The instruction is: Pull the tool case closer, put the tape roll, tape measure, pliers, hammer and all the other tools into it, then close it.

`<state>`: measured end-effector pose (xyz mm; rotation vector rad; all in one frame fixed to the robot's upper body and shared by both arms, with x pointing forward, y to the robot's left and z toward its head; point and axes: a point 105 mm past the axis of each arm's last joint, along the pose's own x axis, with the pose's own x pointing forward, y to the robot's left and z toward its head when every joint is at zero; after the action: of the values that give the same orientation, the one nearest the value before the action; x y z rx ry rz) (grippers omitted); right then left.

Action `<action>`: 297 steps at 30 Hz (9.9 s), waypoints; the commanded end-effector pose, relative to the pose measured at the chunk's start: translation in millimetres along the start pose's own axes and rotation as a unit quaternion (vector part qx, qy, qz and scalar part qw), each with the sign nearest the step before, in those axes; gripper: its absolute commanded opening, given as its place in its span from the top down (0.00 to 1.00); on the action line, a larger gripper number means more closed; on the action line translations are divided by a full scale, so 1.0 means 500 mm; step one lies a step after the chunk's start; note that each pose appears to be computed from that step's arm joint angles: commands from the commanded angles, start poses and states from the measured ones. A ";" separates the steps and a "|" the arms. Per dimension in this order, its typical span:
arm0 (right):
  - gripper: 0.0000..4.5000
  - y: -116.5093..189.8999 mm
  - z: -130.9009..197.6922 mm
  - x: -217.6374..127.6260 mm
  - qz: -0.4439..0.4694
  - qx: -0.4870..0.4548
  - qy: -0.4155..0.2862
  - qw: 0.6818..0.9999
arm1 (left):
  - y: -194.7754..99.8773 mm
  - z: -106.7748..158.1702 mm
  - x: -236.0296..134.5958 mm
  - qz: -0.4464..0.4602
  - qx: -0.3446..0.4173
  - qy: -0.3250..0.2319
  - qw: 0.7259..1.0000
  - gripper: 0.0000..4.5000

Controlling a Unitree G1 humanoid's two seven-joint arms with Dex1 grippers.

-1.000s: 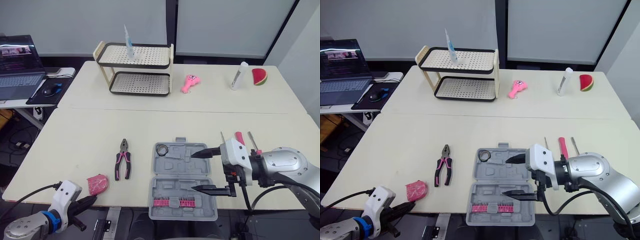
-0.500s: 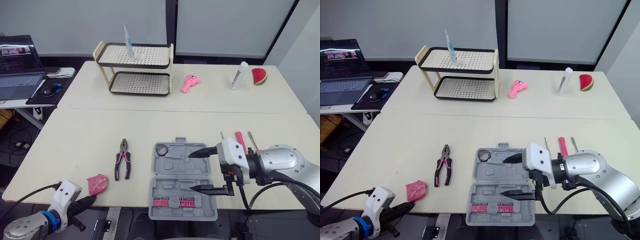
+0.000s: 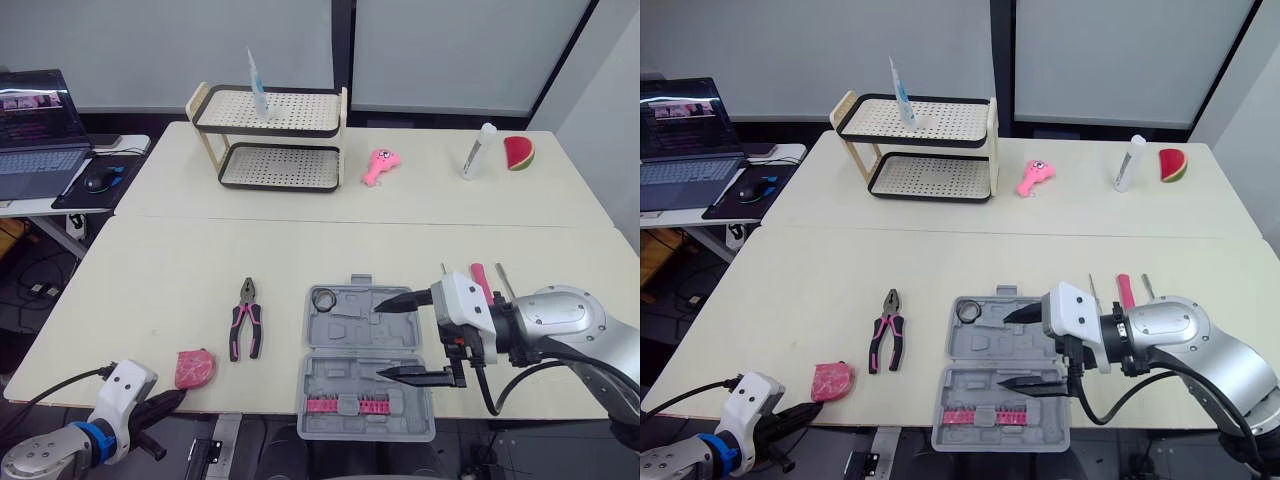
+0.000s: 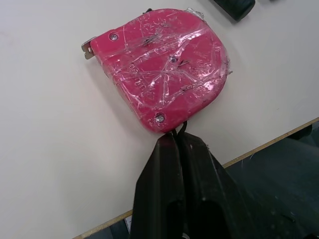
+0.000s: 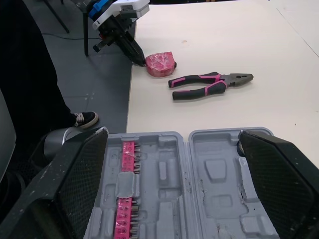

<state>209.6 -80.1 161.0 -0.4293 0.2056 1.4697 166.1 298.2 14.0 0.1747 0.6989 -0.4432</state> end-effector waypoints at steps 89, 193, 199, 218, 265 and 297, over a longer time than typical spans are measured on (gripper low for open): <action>0.00 0.015 -0.051 0.011 -0.082 0.271 -0.006 0.959 | -0.177 0.368 0.068 -0.234 0.429 -0.098 0.867 0.27; 0.82 0.032 -0.296 -0.136 -0.224 0.604 0.105 0.757 | -0.344 0.339 -0.001 -0.451 0.363 -0.187 0.794 0.00; 0.82 0.035 -0.306 -0.129 -0.222 0.617 0.106 0.747 | -0.347 0.338 -0.001 -0.453 0.363 -0.190 0.792 0.00; 0.04 0.056 -0.245 -0.211 -0.219 0.546 0.163 0.792 | -0.340 0.331 0.008 -0.446 0.358 -0.202 0.795 0.00; 0.01 0.030 -0.373 -0.148 -0.049 -0.060 0.247 0.966 | -0.350 0.328 0.008 -0.440 0.364 -0.209 0.794 0.00; 0.24 0.017 -0.334 -0.218 -0.114 -0.048 0.273 0.954 | -0.333 0.320 0.013 -0.415 0.349 -0.206 0.815 0.00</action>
<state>210.4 -251.9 37.0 -0.9151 0.5376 1.1004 190.3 98.6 122.5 0.4320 0.1399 -1.5411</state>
